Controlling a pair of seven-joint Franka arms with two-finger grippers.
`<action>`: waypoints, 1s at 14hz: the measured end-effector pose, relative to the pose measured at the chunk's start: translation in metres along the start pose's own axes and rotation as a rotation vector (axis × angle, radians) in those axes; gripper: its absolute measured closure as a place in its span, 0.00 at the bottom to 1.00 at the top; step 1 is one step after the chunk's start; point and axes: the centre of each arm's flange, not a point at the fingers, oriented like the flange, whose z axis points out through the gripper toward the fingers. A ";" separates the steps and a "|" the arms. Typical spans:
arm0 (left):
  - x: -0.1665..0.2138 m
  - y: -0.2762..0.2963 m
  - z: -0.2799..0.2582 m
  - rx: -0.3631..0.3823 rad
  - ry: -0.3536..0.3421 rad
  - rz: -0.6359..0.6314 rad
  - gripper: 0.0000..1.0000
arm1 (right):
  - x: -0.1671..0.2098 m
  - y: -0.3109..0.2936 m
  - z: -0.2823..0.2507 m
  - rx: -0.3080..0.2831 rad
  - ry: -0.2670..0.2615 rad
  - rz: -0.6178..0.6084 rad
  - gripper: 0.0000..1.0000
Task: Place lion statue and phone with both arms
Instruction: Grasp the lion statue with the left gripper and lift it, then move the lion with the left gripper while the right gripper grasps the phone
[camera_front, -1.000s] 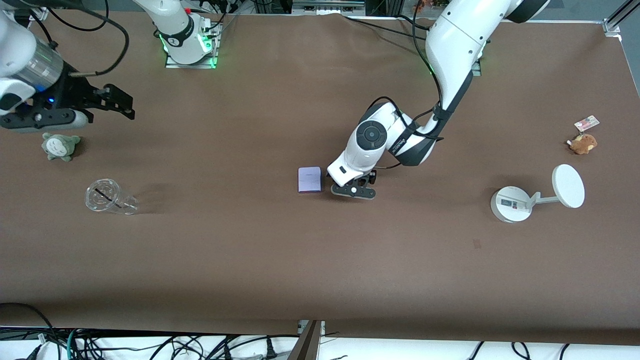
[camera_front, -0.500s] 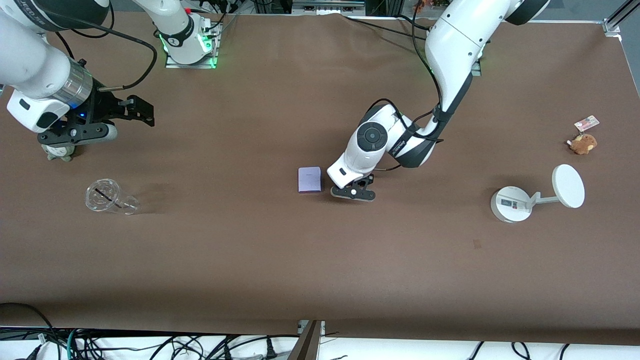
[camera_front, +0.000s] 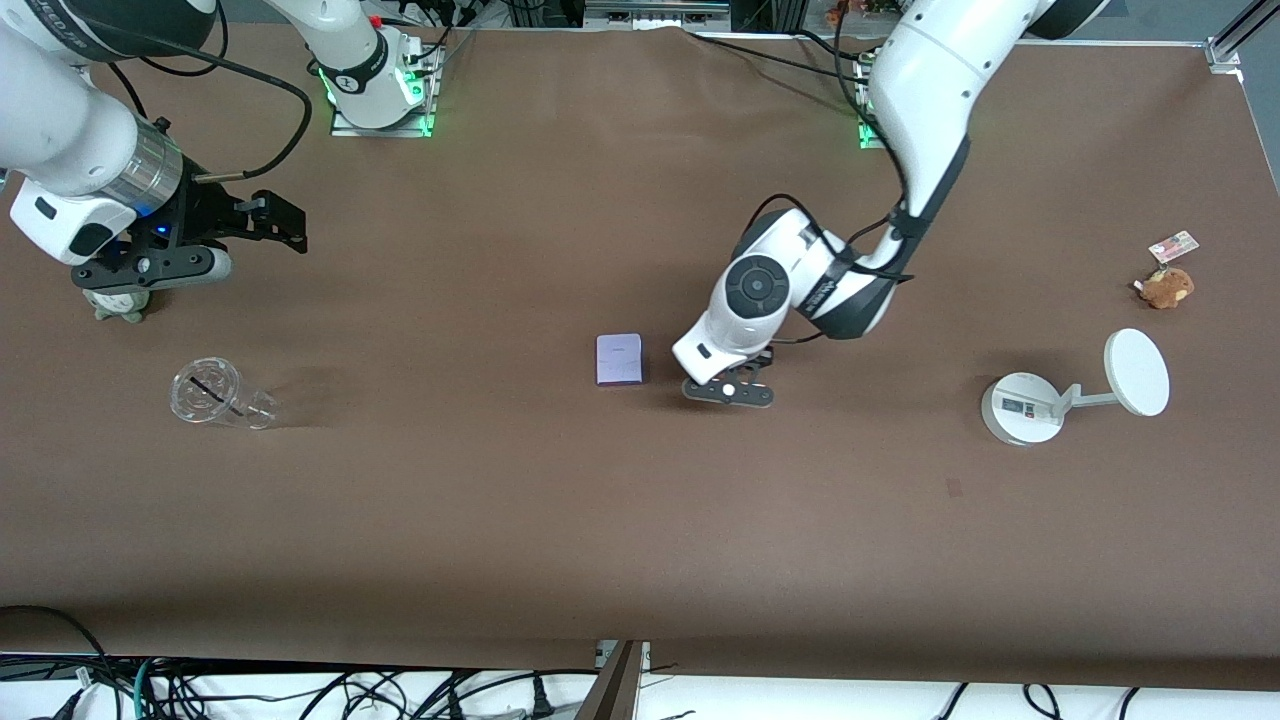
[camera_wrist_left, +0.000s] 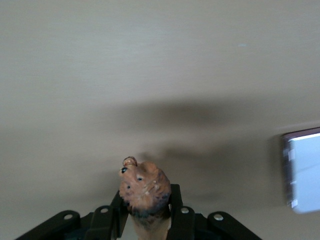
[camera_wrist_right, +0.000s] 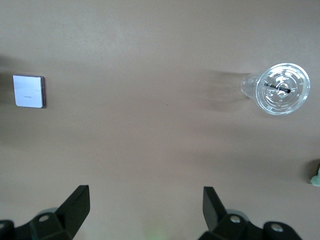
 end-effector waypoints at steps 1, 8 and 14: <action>0.005 -0.023 -0.017 0.013 -0.012 0.003 0.63 | 0.001 0.000 0.001 0.000 -0.003 0.000 0.00; 0.043 -0.226 -0.045 0.012 -0.060 -0.129 0.63 | 0.011 -0.032 0.020 -0.002 -0.010 -0.020 0.00; 0.053 -0.307 0.009 0.086 -0.037 -0.155 0.63 | 0.029 -0.129 0.078 -0.010 -0.016 0.008 0.00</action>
